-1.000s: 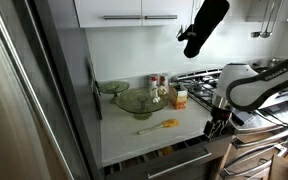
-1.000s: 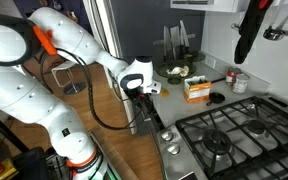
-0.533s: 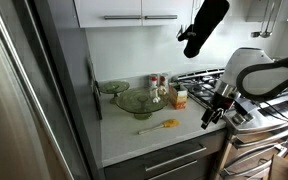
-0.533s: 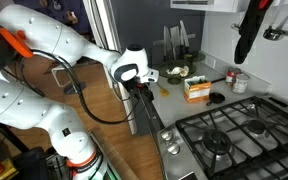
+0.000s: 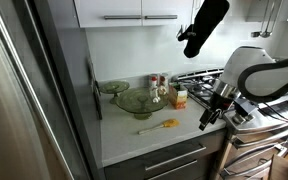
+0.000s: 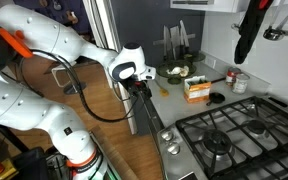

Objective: Open the top left drawer, put the bigger orange spatula in the drawer and then close the drawer

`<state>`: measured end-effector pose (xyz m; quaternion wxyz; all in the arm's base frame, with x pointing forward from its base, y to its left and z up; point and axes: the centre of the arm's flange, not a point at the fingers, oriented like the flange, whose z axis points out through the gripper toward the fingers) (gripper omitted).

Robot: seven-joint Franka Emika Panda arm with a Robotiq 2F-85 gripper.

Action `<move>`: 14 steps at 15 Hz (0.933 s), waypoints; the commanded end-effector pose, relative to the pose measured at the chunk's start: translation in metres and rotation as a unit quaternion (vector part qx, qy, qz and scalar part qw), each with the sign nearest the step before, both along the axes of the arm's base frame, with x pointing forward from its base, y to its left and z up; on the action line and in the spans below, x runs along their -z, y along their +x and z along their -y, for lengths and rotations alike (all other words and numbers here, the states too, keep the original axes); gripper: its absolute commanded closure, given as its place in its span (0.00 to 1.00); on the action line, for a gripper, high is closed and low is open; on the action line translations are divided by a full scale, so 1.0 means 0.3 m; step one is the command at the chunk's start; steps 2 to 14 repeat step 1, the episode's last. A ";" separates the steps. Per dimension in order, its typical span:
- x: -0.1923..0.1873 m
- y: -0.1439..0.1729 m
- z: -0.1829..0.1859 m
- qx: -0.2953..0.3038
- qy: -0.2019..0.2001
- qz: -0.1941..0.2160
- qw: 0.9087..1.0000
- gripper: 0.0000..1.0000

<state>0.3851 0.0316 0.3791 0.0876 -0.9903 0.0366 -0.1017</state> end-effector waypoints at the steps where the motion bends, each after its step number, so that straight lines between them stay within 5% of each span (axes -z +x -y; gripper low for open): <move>1: 0.002 0.000 -0.012 -0.007 0.002 0.001 1.000 0.00; 14: 0.002 0.000 -0.012 -0.007 0.002 0.001 1.000 0.00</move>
